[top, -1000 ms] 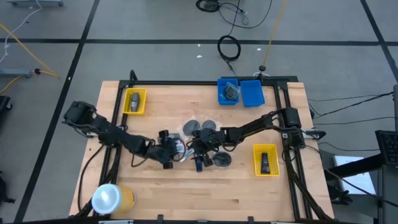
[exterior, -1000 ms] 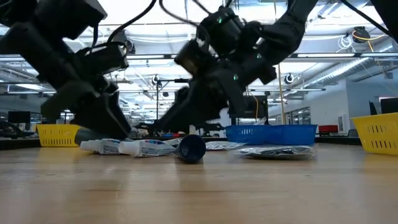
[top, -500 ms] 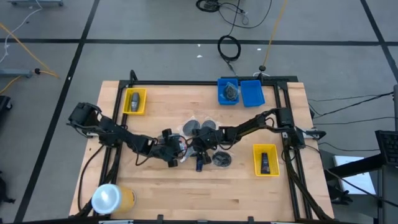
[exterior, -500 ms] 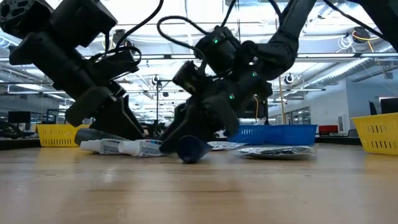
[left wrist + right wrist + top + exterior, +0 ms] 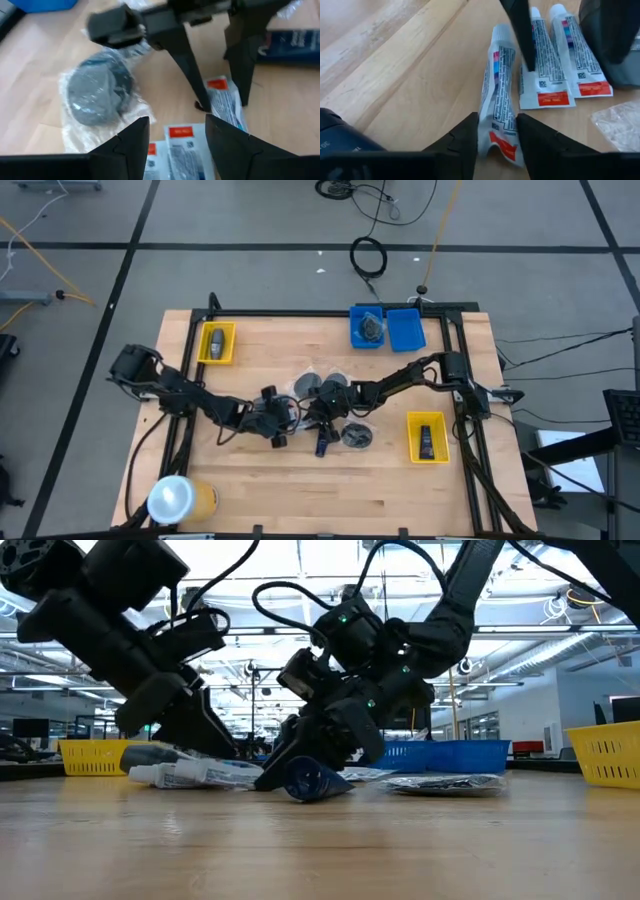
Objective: Pick & Place Travel size toiletries
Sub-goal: Put the white toothpaste into the right blue bin
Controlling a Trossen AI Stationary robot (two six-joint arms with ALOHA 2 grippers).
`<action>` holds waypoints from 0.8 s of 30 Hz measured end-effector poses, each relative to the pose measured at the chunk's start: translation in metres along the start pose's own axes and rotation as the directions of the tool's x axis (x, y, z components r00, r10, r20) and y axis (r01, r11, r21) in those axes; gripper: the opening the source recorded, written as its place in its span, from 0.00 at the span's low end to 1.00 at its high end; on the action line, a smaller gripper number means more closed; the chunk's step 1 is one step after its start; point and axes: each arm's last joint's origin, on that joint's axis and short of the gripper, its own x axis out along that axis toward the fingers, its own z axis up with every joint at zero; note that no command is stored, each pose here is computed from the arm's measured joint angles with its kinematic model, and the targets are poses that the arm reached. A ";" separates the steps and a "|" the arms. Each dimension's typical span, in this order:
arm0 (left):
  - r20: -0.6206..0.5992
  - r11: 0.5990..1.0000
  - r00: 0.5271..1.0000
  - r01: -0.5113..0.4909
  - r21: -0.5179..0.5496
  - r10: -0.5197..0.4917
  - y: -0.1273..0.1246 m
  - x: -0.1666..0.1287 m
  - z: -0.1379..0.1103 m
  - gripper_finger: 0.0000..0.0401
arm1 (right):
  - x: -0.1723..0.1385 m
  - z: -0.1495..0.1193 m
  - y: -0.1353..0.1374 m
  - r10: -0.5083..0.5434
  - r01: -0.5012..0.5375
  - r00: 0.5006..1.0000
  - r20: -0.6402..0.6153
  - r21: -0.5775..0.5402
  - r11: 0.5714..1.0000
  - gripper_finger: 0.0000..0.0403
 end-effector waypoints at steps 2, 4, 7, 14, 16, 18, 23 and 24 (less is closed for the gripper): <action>0.012 1.000 1.000 -0.019 -0.011 0.019 0.002 -0.003 0.002 0.47 | 0.000 0.000 0.000 -0.002 0.002 1.000 0.000 0.010 1.000 0.27; 0.027 0.999 0.999 -0.031 -0.030 0.032 0.004 -0.007 0.006 0.47 | 0.000 0.000 0.000 -0.003 0.003 1.000 -0.001 0.026 1.000 0.24; 0.042 0.997 0.998 -0.053 -0.052 0.056 0.008 -0.017 0.011 0.47 | -0.004 0.002 0.002 -0.005 0.005 1.000 0.002 0.053 0.999 0.19; 0.049 0.986 0.988 -0.140 -0.092 0.145 0.016 -0.036 0.015 0.47 | -0.030 -0.006 0.010 -0.053 0.056 0.998 -0.021 0.132 0.990 0.14; 0.056 0.984 0.987 -0.148 -0.095 0.153 0.016 -0.037 0.015 0.47 | -0.042 -0.009 0.014 -0.103 0.105 0.995 -0.020 0.152 0.983 0.14; 0.063 0.983 0.985 -0.155 -0.099 0.161 0.016 -0.037 0.016 0.47 | -0.057 -0.011 0.019 -0.157 0.155 0.988 -0.003 0.173 0.973 0.14; 0.102 0.976 0.979 -0.162 -0.143 0.177 0.017 -0.033 0.020 0.47 | -0.100 -0.015 0.035 -0.296 0.275 0.954 0.045 0.263 0.925 0.13; 0.116 0.975 0.977 -0.161 -0.155 0.180 0.017 -0.032 0.022 0.47 | -0.109 -0.016 0.038 -0.332 0.306 0.942 0.046 0.283 0.909 0.13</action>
